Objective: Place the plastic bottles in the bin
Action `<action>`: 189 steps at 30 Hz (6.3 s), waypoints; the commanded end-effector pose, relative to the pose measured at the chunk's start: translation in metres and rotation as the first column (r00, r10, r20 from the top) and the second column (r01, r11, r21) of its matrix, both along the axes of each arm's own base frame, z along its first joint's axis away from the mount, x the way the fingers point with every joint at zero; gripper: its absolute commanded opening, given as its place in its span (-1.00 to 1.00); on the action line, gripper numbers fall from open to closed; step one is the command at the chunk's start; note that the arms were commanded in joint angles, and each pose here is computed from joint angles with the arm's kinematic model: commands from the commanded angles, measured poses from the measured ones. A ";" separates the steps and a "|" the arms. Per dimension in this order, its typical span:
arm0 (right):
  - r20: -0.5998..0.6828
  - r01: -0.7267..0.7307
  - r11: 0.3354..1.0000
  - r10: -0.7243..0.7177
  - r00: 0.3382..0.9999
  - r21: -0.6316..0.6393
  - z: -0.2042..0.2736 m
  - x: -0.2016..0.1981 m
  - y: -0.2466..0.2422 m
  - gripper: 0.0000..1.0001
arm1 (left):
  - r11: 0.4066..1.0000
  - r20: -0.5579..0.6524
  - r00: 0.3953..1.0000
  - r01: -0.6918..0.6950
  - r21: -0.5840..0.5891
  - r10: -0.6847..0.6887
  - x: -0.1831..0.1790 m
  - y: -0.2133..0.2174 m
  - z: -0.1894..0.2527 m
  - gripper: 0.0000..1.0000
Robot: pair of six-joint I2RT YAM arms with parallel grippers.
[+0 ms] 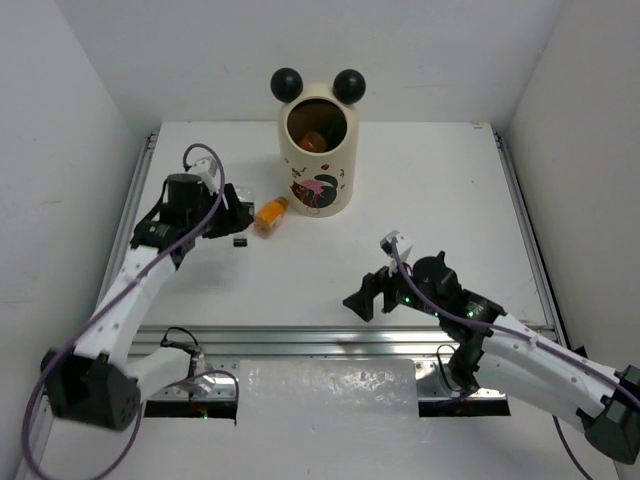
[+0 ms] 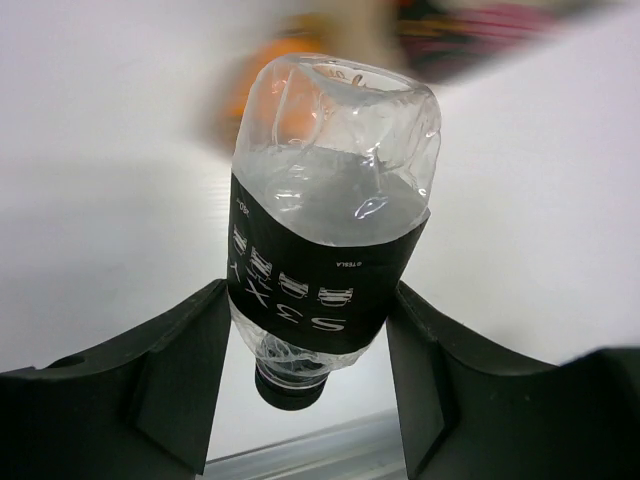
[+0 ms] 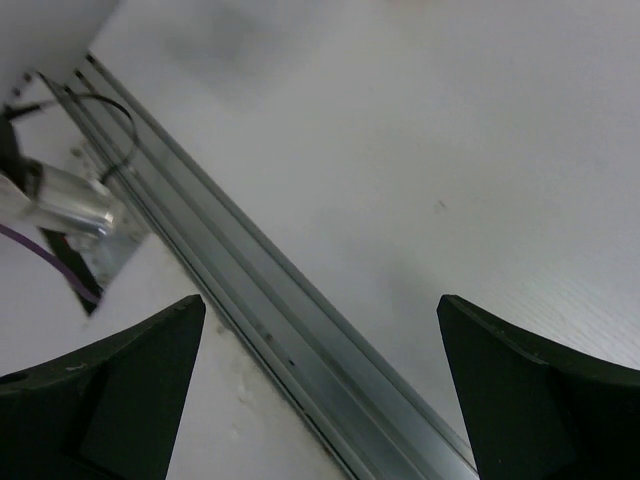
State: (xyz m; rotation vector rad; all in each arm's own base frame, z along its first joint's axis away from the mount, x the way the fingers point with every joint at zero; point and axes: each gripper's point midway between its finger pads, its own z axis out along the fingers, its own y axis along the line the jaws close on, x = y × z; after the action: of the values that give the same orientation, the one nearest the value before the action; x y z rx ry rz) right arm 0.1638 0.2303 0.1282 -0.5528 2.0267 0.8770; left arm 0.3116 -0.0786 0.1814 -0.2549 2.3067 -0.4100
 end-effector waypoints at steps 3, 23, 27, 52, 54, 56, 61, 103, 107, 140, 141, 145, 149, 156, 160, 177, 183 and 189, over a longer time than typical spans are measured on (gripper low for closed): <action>0.070 -0.032 0.966 0.014 0.997 0.256 0.139 0.024 0.046 0.98 | 0.771 0.430 0.768 0.598 -0.218 -0.474 -0.064 -0.103 0.094 -1.00; 0.267 -0.386 0.873 0.312 0.912 0.300 0.247 0.036 0.126 0.52 | 0.448 0.719 0.401 0.883 -0.139 -0.567 -0.146 -0.144 0.173 -1.00; 0.309 -0.414 0.861 0.324 0.894 0.294 0.248 0.032 0.125 -0.20 | 0.448 0.727 0.390 0.885 -0.127 -0.565 -0.144 -0.144 0.183 -0.55; 0.837 0.313 0.938 -0.288 0.466 0.148 0.294 0.252 0.043 -0.42 | 0.990 0.332 0.934 -0.108 -0.090 0.132 0.000 -0.020 0.104 0.99; 0.833 0.341 0.926 -0.313 0.455 0.161 0.300 0.277 0.035 -0.40 | 0.995 0.351 0.932 -0.074 -0.062 0.092 0.005 -0.024 0.111 0.99; 0.815 0.350 0.927 -0.302 0.495 0.131 0.278 0.302 0.041 -0.36 | 0.999 0.357 0.933 -0.036 -0.015 0.038 0.007 -0.026 0.112 0.99; 0.793 0.327 0.940 -0.270 0.546 0.095 0.260 0.332 0.051 -0.10 | 0.997 0.314 0.948 0.025 0.068 -0.045 0.019 -0.032 0.096 0.99; 0.501 -0.051 0.967 -0.085 0.861 0.251 0.240 0.104 0.011 0.98 | 0.940 -0.263 0.961 0.165 0.298 -0.085 0.096 -0.046 -0.115 -0.78; 0.379 0.032 0.968 -0.129 0.916 0.251 0.222 0.110 0.007 0.98 | 0.983 -0.193 0.976 0.125 0.136 -0.098 0.063 -0.061 -0.073 -0.95; 0.302 -0.483 0.776 0.385 0.872 0.405 0.249 0.039 0.121 -1.00 | 0.505 0.772 0.430 0.847 -0.166 -0.467 -0.125 -0.152 0.193 0.55; 0.320 -0.471 0.787 0.362 0.875 0.397 0.251 0.042 0.119 -1.00 | 0.549 0.756 0.465 0.819 -0.168 -0.462 -0.117 -0.149 0.190 0.87; 0.395 -0.265 0.905 0.121 0.911 0.334 0.259 0.080 0.096 -1.00 | 0.820 0.560 0.730 0.552 -0.149 -0.390 -0.086 -0.109 0.152 0.99; 0.574 0.019 0.963 -0.176 0.800 0.268 0.278 0.132 0.055 -1.00 | 0.996 0.408 0.913 -0.049 0.077 0.013 -0.058 0.002 0.108 0.99; 0.728 0.270 0.931 -0.361 0.583 0.245 0.297 0.231 0.031 -1.00 | 0.988 0.406 0.909 -0.135 0.077 0.093 -0.067 0.020 0.073 0.99; 0.809 0.265 0.942 -0.318 0.495 0.208 0.293 0.269 0.041 -1.00 | 0.987 0.392 0.916 -0.132 0.086 0.088 -0.066 0.019 0.068 0.99; 0.906 0.308 0.947 -0.202 0.371 0.085 0.252 0.368 0.078 -0.68 | 0.998 0.398 0.917 -0.009 0.063 -0.017 -0.067 -0.004 0.068 1.00; 0.883 0.359 0.929 -0.245 0.400 0.095 0.235 0.370 0.063 0.96 | 0.998 0.398 0.917 0.013 0.061 -0.036 -0.068 -0.009 0.068 0.99; 0.861 0.343 0.931 -0.273 0.429 0.125 0.246 0.341 0.049 0.98 | 0.998 0.405 0.913 0.020 0.059 -0.043 -0.069 -0.010 0.069 0.99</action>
State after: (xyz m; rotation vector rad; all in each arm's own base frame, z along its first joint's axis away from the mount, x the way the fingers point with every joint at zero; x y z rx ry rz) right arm 0.5310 0.2969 0.3199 -0.5755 1.2026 0.1341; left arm 0.2388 -0.0835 0.2391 -0.1181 1.9592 -0.3521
